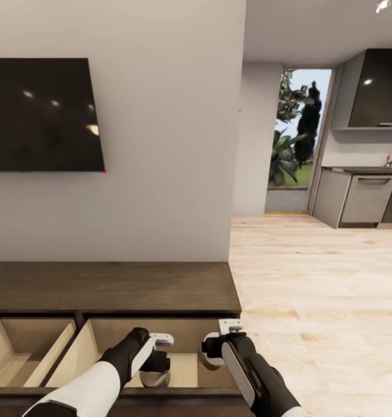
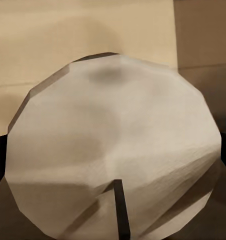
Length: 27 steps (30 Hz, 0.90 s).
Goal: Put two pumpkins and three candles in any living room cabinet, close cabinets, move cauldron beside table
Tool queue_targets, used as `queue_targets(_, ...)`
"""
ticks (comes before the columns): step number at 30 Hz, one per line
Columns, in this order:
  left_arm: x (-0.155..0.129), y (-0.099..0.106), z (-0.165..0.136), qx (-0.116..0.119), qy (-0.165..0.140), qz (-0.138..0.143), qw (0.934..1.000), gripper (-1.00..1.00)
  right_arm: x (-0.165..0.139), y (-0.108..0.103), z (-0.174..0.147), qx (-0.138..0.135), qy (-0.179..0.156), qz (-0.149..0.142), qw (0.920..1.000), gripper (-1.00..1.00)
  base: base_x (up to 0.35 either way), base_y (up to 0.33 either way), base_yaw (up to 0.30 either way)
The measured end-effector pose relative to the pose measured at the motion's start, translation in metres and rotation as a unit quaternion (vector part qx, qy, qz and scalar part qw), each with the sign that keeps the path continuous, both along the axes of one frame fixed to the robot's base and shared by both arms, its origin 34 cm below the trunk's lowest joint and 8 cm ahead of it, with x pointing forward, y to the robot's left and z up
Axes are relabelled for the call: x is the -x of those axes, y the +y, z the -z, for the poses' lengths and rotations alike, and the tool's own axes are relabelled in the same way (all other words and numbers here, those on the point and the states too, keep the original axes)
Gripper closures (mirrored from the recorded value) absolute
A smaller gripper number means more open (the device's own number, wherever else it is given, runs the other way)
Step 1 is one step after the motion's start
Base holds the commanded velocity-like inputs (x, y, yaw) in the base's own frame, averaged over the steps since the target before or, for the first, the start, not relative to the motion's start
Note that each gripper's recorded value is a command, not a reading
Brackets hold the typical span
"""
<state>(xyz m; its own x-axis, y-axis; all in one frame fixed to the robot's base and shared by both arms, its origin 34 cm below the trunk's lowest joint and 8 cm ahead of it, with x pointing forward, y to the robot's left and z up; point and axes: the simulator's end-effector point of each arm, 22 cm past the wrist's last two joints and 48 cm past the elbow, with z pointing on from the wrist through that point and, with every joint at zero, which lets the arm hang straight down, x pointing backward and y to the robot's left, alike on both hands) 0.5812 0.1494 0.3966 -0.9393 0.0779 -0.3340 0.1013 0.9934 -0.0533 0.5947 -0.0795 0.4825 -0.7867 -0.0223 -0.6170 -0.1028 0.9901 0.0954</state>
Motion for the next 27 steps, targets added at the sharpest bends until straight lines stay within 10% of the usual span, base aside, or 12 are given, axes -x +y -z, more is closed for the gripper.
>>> queue_targets(27, 0.0, 0.004, 0.02, -0.003, 0.01, -0.004, 0.9999, 1.0, 0.007, -0.001, 0.031, 0.005, 0.033, -0.003, 0.9995, 1.0, 0.0, 0.0, 0.0)
